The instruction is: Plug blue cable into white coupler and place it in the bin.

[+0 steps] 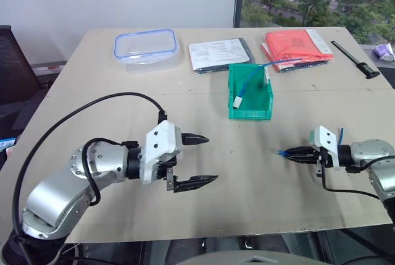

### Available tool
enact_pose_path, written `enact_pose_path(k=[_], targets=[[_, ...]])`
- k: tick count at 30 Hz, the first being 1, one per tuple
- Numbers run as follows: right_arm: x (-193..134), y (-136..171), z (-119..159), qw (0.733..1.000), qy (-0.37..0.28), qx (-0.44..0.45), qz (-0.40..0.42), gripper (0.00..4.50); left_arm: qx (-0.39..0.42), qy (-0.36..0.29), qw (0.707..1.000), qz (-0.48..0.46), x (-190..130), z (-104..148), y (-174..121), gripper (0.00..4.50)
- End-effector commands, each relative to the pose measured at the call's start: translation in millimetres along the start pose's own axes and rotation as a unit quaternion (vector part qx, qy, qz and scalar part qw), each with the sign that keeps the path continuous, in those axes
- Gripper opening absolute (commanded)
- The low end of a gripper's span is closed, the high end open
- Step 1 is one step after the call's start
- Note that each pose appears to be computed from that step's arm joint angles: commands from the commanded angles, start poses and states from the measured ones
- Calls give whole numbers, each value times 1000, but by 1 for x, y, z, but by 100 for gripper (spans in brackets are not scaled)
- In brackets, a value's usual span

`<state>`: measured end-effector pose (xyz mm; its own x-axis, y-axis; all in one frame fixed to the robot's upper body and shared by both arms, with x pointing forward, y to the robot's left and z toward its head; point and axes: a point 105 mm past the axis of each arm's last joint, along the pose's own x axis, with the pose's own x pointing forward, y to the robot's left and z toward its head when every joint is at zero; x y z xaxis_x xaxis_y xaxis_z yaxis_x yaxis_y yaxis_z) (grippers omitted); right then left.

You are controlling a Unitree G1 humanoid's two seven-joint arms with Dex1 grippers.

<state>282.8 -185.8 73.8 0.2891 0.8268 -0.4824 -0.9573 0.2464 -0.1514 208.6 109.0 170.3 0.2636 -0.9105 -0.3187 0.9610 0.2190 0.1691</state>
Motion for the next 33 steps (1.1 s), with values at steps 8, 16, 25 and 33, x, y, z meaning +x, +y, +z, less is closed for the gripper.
enact_pose_path(k=[8, 16, 25, 33], targets=[[81, -1, 59, 993, -48, -67, 88, 4, 40, 13, 999, 10, -6, 9, 17, 450], [62, -15, 68, 994, -71, -74, 35, 210, 55, 73, 996, -7, 17, -16, 39, 450], [5, 24, 61, 978, -180, 35, -98, 401, 76, 108, 989, -65, 67, -25, 71, 450], [-15, 58, 32, 956, -189, 101, -199, 401, 86, 175, 975, -103, 97, -42, 83, 450]])
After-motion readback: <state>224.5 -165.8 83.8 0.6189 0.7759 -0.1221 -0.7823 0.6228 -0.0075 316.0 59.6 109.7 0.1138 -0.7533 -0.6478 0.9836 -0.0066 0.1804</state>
